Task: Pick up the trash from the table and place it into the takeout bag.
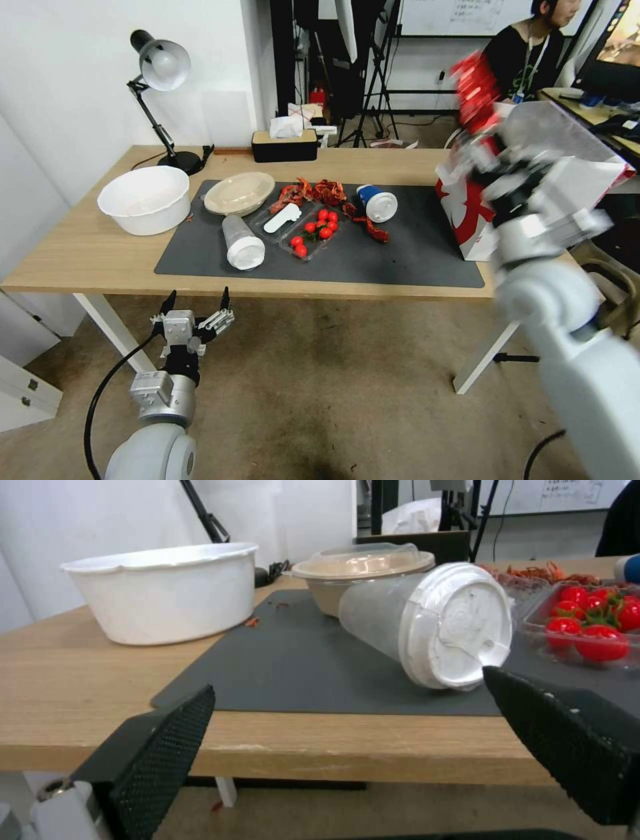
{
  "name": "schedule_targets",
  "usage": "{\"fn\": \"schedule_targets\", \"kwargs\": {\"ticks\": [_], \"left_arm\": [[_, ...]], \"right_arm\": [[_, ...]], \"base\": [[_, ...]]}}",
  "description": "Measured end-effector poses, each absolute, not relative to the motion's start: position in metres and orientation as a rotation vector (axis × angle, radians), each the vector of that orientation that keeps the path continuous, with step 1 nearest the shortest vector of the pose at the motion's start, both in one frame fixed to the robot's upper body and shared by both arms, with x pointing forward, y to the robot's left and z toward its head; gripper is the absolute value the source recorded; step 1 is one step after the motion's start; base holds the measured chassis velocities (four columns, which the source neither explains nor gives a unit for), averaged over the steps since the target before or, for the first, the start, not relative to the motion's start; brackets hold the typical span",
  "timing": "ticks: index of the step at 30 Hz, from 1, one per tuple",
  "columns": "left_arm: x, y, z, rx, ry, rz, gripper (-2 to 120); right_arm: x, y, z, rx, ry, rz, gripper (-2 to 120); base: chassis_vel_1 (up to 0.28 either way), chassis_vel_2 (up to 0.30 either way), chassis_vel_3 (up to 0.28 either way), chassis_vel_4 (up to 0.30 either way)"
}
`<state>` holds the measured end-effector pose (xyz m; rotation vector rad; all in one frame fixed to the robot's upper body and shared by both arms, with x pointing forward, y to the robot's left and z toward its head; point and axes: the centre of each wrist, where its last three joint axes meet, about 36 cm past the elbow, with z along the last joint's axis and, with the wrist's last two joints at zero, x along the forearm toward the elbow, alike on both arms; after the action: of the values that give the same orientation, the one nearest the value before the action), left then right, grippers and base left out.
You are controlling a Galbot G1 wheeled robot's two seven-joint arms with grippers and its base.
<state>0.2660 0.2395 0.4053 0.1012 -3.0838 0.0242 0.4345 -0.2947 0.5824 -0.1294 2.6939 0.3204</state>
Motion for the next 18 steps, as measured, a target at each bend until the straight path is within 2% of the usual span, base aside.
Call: {"fn": "schedule_targets", "kwargs": {"ticks": [4,6,9,13,16,18], "left_arm": [[0.264,0.24,0.406,0.105,-3.09,0.02,100],[0.263,0.239,0.406,0.107,-3.095,0.016,100],[0.263,0.239,0.407,0.107,-3.098,0.012,100],[0.263,0.239,0.407,0.108,-3.1,0.01,100],[0.263,0.239,0.408,0.111,-3.101,0.008,100],[0.262,0.24,0.408,0.112,-3.101,0.007,100]], "right_arm": [[0.453,-0.326,0.608,0.12,2.739,0.296,55],[0.47,-0.349,0.623,0.403,2.835,0.32,55],[0.481,-0.353,0.625,0.563,2.91,0.361,55],[0.483,-0.35,0.624,0.583,2.928,0.365,57],[0.484,-0.349,0.623,0.588,2.939,0.366,72],[0.484,-0.349,0.623,0.59,2.942,0.365,76]], "base": [[0.0,0.0,0.0,0.0],[0.0,0.0,0.0,0.0],[0.0,0.0,0.0,0.0],[0.0,0.0,0.0,0.0],[0.0,0.0,0.0,0.0],[0.0,0.0,0.0,0.0]]}}
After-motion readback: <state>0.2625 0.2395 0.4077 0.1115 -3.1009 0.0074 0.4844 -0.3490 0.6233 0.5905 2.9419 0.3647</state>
